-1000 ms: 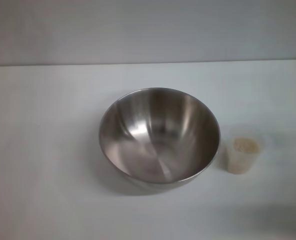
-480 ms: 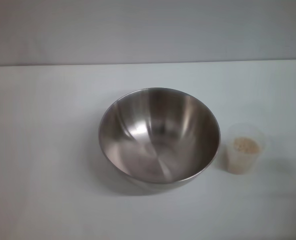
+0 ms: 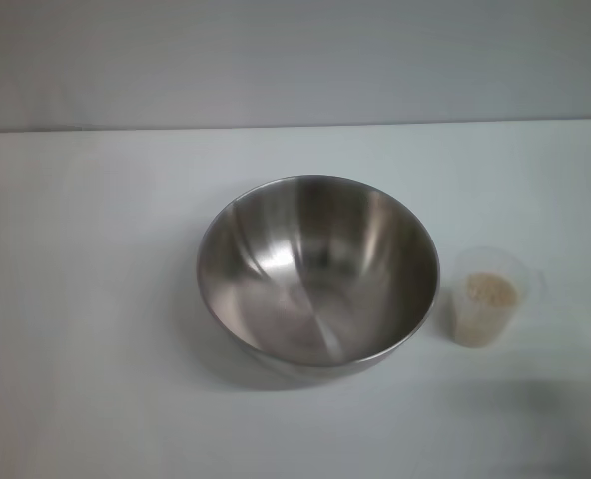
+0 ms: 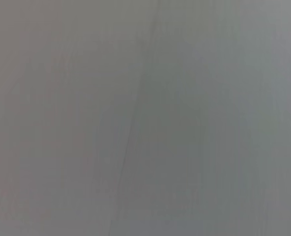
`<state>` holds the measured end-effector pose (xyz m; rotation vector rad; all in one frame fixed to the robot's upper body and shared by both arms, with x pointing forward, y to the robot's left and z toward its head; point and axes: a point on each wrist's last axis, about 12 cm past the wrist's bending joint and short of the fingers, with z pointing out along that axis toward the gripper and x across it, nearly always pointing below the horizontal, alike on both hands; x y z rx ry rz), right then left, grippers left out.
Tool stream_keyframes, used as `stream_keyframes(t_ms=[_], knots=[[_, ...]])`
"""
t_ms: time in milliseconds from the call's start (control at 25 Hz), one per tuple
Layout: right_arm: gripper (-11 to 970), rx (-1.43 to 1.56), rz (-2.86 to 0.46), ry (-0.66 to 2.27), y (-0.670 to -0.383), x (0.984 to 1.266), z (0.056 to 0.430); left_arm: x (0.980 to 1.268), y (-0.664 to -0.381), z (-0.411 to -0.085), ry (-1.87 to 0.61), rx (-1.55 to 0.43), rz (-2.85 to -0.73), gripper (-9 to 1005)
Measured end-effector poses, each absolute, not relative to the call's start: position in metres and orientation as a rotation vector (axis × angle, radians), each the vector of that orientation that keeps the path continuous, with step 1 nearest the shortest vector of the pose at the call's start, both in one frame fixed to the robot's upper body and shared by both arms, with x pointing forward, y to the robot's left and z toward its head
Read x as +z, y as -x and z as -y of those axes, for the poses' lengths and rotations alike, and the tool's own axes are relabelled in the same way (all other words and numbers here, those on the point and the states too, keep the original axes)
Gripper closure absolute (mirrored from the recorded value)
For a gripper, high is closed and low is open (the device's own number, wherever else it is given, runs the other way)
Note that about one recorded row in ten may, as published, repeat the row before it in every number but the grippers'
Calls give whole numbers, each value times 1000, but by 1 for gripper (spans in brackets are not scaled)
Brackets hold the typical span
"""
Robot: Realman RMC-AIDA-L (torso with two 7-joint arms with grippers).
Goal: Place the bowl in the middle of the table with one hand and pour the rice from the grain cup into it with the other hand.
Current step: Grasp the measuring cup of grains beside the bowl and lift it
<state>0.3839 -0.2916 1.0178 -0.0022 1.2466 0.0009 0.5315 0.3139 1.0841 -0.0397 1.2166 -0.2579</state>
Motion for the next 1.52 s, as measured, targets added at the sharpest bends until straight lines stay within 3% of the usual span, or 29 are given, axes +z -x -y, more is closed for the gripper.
stream_keyframes(t_ms=[400, 1520], knots=[[429, 37, -1483, 53, -378, 990, 283, 1085, -534, -308, 10, -237, -1207, 697], [428, 57, -1587, 143, -405, 980, 275, 1089, -536, -304, 9, -243, -1190, 698]])
